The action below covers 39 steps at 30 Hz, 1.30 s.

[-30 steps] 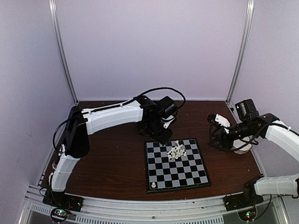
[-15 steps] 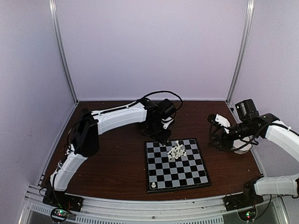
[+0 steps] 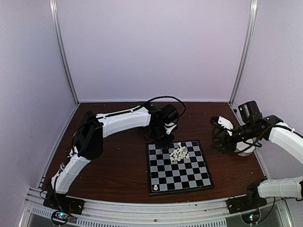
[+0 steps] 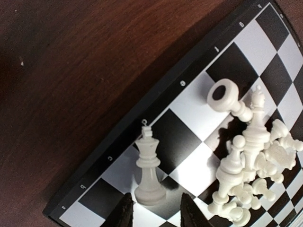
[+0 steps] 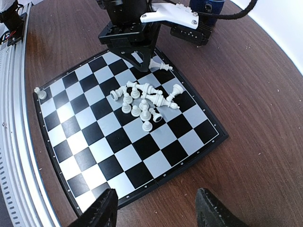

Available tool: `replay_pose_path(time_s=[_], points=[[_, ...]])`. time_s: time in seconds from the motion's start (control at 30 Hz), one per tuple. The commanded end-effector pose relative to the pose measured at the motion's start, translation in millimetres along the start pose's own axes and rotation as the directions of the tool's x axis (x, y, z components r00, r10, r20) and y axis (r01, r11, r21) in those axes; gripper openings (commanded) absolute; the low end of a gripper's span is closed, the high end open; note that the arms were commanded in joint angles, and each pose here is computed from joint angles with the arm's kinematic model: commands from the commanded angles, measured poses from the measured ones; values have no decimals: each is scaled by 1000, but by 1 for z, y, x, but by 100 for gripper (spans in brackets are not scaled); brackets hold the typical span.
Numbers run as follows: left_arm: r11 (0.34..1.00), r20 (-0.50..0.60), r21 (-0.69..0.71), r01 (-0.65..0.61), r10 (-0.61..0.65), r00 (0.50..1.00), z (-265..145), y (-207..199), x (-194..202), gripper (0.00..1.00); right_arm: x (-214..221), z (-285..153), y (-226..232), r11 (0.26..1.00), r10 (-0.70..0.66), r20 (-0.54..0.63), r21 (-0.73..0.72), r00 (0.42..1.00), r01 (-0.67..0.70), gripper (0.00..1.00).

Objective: Set up the chess pieces on the board
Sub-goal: Pick up the king from the chessboard.

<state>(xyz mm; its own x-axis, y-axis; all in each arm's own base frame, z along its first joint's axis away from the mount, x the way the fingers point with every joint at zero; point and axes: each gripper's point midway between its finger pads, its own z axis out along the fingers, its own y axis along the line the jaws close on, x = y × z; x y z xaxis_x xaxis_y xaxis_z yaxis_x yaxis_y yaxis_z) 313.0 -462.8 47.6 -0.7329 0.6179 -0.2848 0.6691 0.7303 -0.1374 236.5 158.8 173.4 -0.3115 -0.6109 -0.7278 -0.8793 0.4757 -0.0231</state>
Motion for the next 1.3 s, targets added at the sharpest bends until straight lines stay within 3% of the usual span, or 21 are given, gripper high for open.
replay_pose_path(time_s=[0.0, 0.3, 0.47, 0.6, 0.73, 0.83, 0.93, 1.03, 1.13, 1.27], points=[[1000, 11, -4, 15, -15, 1000, 9, 1, -6, 33, 2, 1, -4, 1000, -4, -1, 19, 1000, 4, 59], [999, 5, -24, 29, -29, 1000, 19, 4, -5, 27, 3, 1, -5, 1000, -3, -2, 20, 1000, 3, 59], [999, 4, -36, 32, -31, 999, 20, 7, -4, 14, 2, 1, -4, 1000, -4, 0, 19, 1000, 4, 59], [999, 46, -41, 30, -28, 999, -3, 5, -13, 8, 1, 0, -5, 1000, -3, 3, 20, 1000, 3, 59], [997, 184, -76, 9, 6, 983, -63, 3, -24, 4, -16, -11, -7, 999, 28, 47, 32, 998, -29, 58], [997, 345, 37, -61, 44, 937, -114, -23, -30, 3, -39, -26, 1, 999, 37, 102, -12, 994, -36, 58], [976, 418, 171, -135, 52, 907, -143, -47, -8, 4, -60, -39, 19, 992, 67, 152, -119, 986, -49, 58], [950, 538, 218, -224, 75, 840, -183, -71, 8, 4, -76, -49, 33, 971, 121, 173, -227, 977, -80, 58], [924, 631, 214, -318, 119, 767, -202, -95, 26, 4, -95, -53, 42, 931, 212, 188, -336, 959, -140, 66], [911, 708, 200, -361, 121, 696, -220, -111, 35, 4, -123, -46, 52, 873, 308, 194, -447, 931, -195, 70]])
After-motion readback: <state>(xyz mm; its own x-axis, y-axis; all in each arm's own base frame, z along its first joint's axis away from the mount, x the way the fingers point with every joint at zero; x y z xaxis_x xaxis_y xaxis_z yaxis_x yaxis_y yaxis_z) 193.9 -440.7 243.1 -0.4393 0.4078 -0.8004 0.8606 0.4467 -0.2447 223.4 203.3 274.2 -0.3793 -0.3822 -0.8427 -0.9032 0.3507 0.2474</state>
